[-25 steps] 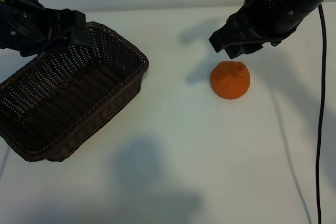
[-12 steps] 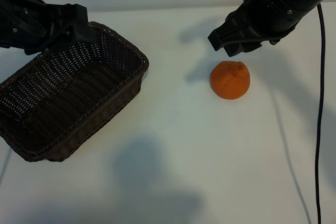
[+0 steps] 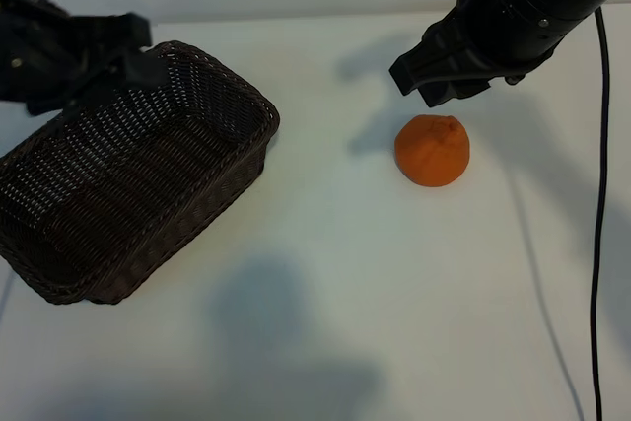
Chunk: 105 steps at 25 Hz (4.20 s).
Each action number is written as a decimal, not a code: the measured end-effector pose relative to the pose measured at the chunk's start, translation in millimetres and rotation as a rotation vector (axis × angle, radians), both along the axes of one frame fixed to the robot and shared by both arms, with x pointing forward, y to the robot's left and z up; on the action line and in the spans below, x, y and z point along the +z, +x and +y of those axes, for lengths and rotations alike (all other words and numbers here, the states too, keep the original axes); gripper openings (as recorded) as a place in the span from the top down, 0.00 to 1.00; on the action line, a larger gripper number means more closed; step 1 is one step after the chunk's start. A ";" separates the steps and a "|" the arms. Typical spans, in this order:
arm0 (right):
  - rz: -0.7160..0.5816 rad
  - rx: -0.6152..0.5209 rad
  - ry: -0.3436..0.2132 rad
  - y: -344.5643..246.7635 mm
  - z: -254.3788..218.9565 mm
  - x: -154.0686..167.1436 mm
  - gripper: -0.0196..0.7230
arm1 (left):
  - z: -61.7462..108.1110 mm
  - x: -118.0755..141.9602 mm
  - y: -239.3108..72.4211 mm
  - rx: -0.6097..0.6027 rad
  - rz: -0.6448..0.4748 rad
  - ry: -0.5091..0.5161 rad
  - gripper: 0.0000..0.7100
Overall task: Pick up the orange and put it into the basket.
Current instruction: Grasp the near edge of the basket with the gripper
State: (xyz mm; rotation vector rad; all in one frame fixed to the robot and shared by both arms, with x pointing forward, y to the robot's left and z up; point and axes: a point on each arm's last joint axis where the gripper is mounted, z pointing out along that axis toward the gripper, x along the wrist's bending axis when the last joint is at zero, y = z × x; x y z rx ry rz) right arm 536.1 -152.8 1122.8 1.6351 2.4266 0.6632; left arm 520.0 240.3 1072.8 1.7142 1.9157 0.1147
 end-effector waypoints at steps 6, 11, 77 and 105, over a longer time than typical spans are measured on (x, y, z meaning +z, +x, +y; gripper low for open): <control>-0.008 -0.002 0.010 0.7 0.7 0.5 0.45 | 26.0 25.2 -50.6 0.182 -0.050 0.124 0.17; -0.013 -0.001 0.012 1.1 0.9 0.7 0.45 | 48.7 19.2 -100.4 0.345 -0.029 0.232 0.17; -0.006 -0.001 0.037 0.5 3.0 1.2 0.45 | 77.6 -117.8 -83.1 0.653 0.134 0.069 0.17; 0.010 0.020 0.080 -1.4 7.1 2.1 0.45 | 68.7 -102.0 -93.4 0.628 0.261 0.008 0.17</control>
